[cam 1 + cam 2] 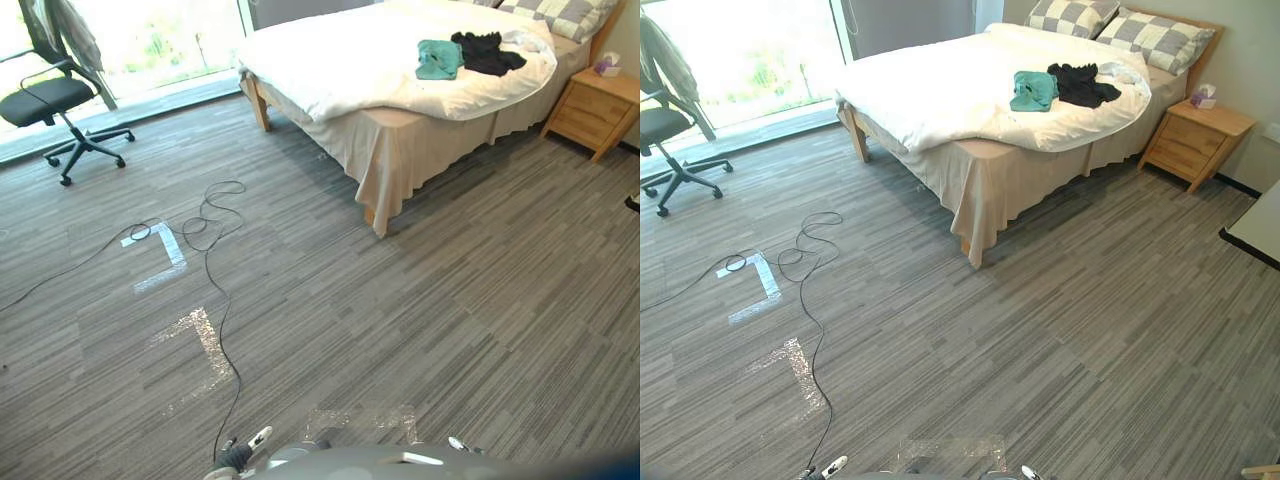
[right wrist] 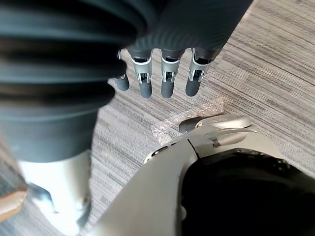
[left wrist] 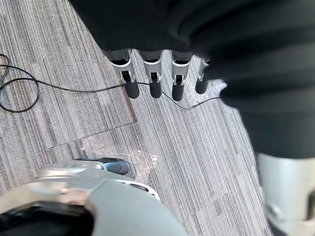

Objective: Tidy the bed and pick cloth on bed and put in laundry

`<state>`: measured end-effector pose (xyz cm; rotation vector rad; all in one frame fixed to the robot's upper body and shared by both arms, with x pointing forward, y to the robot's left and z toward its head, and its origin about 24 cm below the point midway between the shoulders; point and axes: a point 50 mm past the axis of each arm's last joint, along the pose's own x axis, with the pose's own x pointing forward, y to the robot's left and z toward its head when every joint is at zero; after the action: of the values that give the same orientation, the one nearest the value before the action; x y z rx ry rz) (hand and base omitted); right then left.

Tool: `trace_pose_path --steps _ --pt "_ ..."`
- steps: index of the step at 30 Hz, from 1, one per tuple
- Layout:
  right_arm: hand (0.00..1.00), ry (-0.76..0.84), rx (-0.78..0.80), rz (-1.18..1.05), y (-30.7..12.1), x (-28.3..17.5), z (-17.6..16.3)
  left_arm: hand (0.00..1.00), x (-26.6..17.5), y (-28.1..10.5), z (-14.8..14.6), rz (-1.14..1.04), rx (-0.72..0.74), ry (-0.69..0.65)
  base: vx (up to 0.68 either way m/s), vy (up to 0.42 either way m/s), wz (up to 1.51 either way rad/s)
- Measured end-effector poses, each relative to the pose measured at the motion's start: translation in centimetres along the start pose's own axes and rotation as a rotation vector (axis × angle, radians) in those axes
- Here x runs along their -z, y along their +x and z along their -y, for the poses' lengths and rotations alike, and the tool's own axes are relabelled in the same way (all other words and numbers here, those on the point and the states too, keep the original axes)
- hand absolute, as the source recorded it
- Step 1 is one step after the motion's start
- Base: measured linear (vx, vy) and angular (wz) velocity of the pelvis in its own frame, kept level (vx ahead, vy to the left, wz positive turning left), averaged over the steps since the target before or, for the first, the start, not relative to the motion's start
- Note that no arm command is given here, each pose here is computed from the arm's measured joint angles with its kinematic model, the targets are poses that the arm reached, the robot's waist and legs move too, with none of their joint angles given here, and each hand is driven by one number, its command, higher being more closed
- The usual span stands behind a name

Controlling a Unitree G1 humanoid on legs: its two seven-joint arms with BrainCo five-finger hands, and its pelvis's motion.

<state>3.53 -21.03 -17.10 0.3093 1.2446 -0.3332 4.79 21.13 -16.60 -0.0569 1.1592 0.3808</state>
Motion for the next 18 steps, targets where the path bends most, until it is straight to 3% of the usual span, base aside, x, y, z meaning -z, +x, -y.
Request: trace_pose_path --steps 11,18 --pt "0.0 0.023 -0.008 0.041 0.03 -0.29 -0.17 0.0 -0.37 0.13 0.22 0.006 0.055 0.13 0.05 -0.019 -0.06" --pt "0.0 0.012 -0.01 0.053 0.05 -0.49 -0.22 0.0 -0.4 0.18 0.29 -0.007 0.063 0.143 0.01 -0.041 -0.01"
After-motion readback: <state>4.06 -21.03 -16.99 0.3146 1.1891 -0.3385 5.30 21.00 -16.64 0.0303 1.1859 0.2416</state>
